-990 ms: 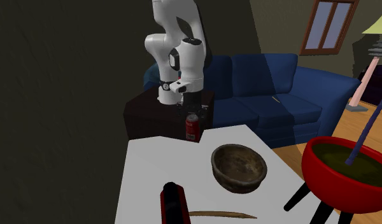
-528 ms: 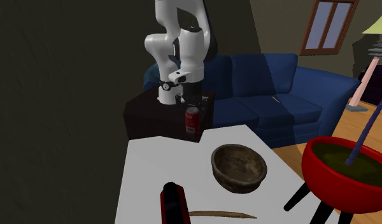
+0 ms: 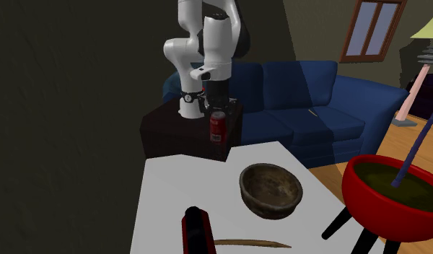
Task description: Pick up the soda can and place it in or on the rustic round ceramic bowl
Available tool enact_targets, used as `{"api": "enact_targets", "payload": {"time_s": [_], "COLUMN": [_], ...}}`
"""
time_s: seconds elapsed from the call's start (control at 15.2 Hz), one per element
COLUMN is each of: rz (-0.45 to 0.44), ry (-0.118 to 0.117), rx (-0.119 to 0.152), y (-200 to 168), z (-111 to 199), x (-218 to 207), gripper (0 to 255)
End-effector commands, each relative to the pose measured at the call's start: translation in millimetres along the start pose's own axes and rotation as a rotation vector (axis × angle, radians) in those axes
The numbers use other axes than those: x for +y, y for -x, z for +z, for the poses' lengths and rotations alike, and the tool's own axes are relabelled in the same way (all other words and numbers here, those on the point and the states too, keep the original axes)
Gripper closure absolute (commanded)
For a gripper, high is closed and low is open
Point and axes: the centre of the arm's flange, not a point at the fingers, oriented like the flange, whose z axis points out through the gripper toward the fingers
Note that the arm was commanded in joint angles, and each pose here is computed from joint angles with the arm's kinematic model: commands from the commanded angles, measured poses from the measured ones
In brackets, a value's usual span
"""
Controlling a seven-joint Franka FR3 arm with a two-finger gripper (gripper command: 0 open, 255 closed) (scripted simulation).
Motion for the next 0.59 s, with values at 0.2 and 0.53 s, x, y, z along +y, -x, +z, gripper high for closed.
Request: {"api": "enact_targets", "payload": {"time_s": [0.2, 0.53], "rz": [0.0, 0.0], "ry": [0.0, 0.0], "rx": [-0.001, -0.001], "y": [0, -7], "z": [-27, -45], "x": [0, -11], "gripper": [255, 255]}}
